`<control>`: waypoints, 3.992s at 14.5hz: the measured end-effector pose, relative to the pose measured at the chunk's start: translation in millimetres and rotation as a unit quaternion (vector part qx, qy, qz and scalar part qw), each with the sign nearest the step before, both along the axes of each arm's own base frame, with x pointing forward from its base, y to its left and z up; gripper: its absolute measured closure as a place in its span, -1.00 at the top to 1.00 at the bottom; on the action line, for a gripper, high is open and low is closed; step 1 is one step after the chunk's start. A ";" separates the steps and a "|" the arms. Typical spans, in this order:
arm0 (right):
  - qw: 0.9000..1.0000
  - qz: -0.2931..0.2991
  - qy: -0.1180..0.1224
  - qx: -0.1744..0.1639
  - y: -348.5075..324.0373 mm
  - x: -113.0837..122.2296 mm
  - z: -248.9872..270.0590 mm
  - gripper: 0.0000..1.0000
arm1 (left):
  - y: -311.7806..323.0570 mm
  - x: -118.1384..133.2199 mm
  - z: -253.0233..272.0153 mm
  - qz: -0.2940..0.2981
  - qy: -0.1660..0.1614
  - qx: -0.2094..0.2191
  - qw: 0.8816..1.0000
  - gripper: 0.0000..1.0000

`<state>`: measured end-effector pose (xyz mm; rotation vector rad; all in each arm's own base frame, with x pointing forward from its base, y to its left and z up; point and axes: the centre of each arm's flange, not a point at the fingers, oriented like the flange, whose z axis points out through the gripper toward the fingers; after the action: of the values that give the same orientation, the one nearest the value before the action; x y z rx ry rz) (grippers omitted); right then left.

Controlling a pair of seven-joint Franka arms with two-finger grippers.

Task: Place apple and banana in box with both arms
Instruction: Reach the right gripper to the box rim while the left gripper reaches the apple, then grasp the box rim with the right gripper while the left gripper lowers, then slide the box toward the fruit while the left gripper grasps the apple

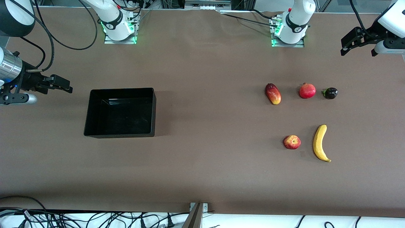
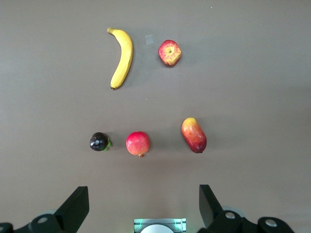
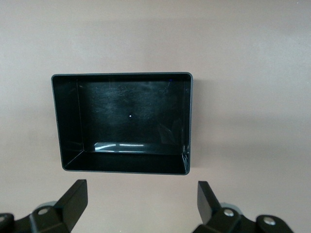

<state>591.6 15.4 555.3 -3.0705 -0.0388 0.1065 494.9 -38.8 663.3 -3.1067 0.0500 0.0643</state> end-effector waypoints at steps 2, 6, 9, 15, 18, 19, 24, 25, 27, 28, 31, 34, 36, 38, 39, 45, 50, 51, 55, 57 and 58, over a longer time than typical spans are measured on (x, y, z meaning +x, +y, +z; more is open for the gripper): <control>1.000 0.000 0.000 -0.001 0.1 0.0 0.0 1.00 | 0.0 0.1 -0.1 0.000 0.000 0.000 1.000 1.00; 1.000 0.001 0.000 -0.006 -0.8 -0.1 -0.1 1.00 | -0.1 0.1 -0.2 0.000 0.000 0.000 1.000 1.00; 0.999 0.004 0.018 -0.044 -7.9 -0.1 -17.4 1.00 | -0.1 0.2 -0.4 0.000 0.000 0.000 1.000 1.00; 0.997 -0.019 0.030 -0.074 -30.5 7.4 -173.6 1.00 | -0.8 1.3 -2.4 0.000 0.003 -0.002 1.000 1.00; 0.996 -0.034 0.024 -0.079 -53.9 -6.9 -244.1 1.00 | -7.0 18.6 -25.7 -0.002 0.012 -0.019 1.000 1.00; 0.996 -0.036 0.021 -0.079 -58.4 -14.6 -261.1 1.00 | -8.8 31.0 -40.3 -0.002 0.009 -0.020 1.000 1.00; 0.996 -0.038 0.027 -0.078 -62.3 -40.8 -300.2 0.97 | -22.2 107.9 -152.6 -0.005 -0.010 -0.021 1.000 1.00; 0.996 -0.039 0.026 -0.078 -62.8 -44.2 -305.0 0.93 | -24.0 120.8 -173.3 -0.005 -0.017 -0.021 1.000 1.00; 0.996 -0.040 0.030 -0.078 -63.8 -50.4 -313.5 0.84 | -26.9 142.9 -212.6 -0.005 -0.033 -0.023 0.999 1.00; 0.996 -0.040 0.031 -0.078 -64.2 -51.8 -315.8 0.64 | -28.7 151.9 -232.0 -0.004 -0.040 -0.024 0.999 1.00; 0.996 -0.042 0.032 -0.076 -63.8 -52.2 -317.1 -0.01 | -34.7 171.6 -291.0 -0.005 -0.049 -0.027 0.998 1.00; 0.996 -0.048 0.030 -0.071 -62.2 -51.0 -316.0 -0.61 | -35.5 182.2 -340.1 -0.004 -0.052 -0.026 0.998 1.00; 0.997 -0.037 0.035 -0.065 -51.6 -45.5 -308.1 -0.87 | -34.3 187.1 -371.1 -0.003 -0.056 -0.026 0.998 1.00; 0.998 -0.028 0.035 -0.048 -24.2 -27.5 -284.5 -0.89 | -33.4 189.1 -398.6 -0.002 -0.055 -0.025 0.998 1.00; 0.998 -0.020 0.039 -0.035 -1.8 -17.1 -268.5 -0.90 | -32.2 189.0 -408.5 -0.001 -0.052 -0.025 0.998 1.00; 0.999 -0.015 0.041 0.000 139.8 -6.3 -215.2 -0.90 | -27.6 189.3 -439.6 0.003 -0.049 -0.024 0.998 1.00; 0.999 -0.032 0.043 -0.008 284.9 -47.5 -233.0 -0.90 | -30.1 187.4 -466.0 0.004 -0.046 -0.025 0.999 1.00; 0.999 -0.038 0.037 -0.009 315.4 -55.4 -239.0 -0.90 | -30.7 187.0 -470.0 0.004 -0.045 -0.025 0.999 1.00; 0.998 -0.059 0.025 -0.014 403.3 -74.3 -271.6 -0.90 | -31.9 187.5 -477.4 0.022 -0.051 -0.026 0.998 0.67; 0.998 -0.064 0.022 -0.011 430.7 -75.8 -281.6 -0.90 | -32.9 188.2 -476.8 0.026 -0.054 -0.027 0.998 0.43; 0.998 -0.063 0.023 -0.005 442.7 -76.9 -284.2 -0.90 | -33.5 188.2 -476.8 0.026 -0.054 -0.028 0.998 0.42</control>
<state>514.7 458.1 271.1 -3.0695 0.1575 0.1699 683.1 -72.4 186.5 -3.1606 -0.0322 -0.1053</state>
